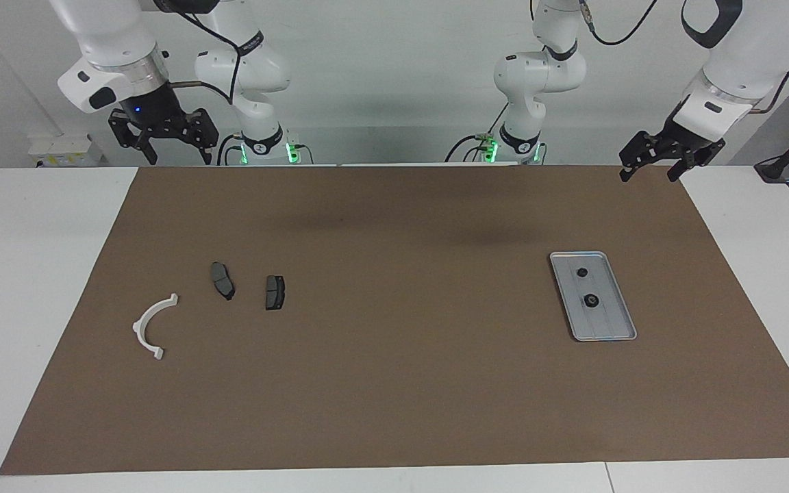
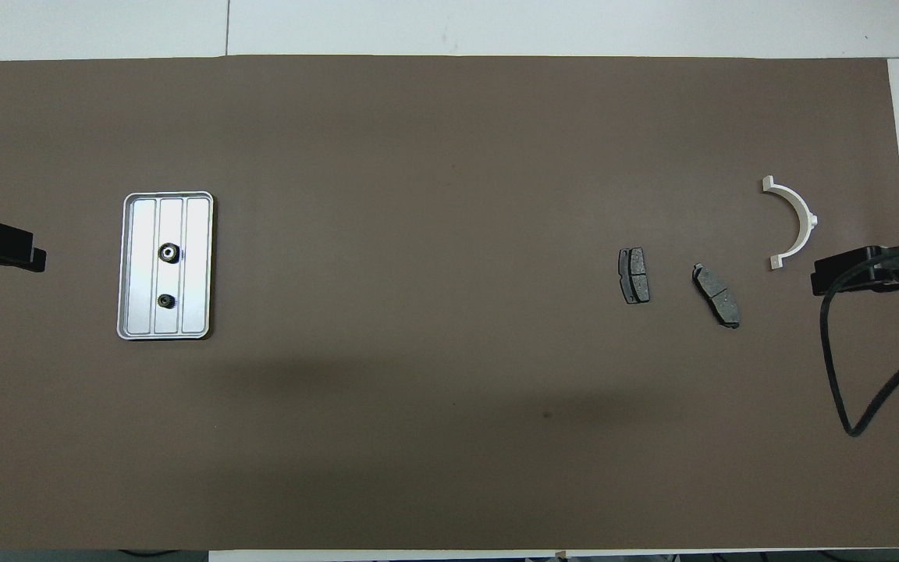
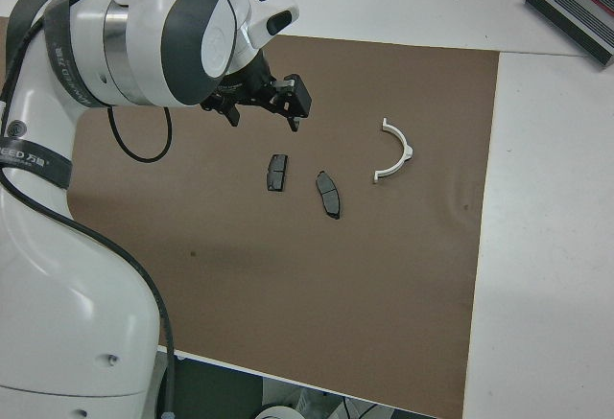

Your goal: Pick bearing gear from pile to tray

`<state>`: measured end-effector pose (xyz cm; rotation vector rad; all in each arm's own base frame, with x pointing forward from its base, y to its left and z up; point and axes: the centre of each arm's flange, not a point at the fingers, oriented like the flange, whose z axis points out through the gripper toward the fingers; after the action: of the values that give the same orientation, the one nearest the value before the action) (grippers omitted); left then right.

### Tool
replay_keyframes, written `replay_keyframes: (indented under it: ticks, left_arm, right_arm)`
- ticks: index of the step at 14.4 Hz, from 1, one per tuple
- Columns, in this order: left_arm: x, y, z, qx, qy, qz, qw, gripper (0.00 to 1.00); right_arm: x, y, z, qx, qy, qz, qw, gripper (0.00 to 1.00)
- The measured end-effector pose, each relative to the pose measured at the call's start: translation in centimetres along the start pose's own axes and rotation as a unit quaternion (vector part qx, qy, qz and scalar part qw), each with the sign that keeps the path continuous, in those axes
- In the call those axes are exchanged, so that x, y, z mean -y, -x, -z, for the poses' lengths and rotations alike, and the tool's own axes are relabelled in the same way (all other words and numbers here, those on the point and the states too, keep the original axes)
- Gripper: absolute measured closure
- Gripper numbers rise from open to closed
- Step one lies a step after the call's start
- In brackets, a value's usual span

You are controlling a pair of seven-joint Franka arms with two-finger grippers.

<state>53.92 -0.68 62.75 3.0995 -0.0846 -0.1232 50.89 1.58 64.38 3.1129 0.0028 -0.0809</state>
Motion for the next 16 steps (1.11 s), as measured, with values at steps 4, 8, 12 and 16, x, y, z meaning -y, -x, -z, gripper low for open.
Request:
replay_keyframes:
  ticks: [4, 8, 12, 16]
  left_arm:
    - [-0.4, -0.2, -0.7, 0.013, 0.0, -0.004, 1.0, 0.0]
    - [-0.3, -0.8, -1.6, 0.023, -0.001, -0.003, 1.0, 0.0]
    - [-0.3, -0.8, -1.6, 0.021, -0.002, -0.004, 1.0, 0.0]
    - [-0.4, -1.1, -2.2, 0.014, -0.002, -0.005, 1.0, 0.0]
  right_arm:
    - [0.0, 0.0, 0.0, 0.0, 0.0, 0.0, 1.0, 0.0]
    - [0.0, 0.0, 0.0, 0.0, 0.0, 0.0, 1.0, 0.0]
    - [0.0, 0.0, 0.0, 0.0, 0.0, 0.0, 1.0, 0.0]
    - [0.0, 0.0, 0.1, -0.001, 0.0, 0.0, 1.0, 0.0]
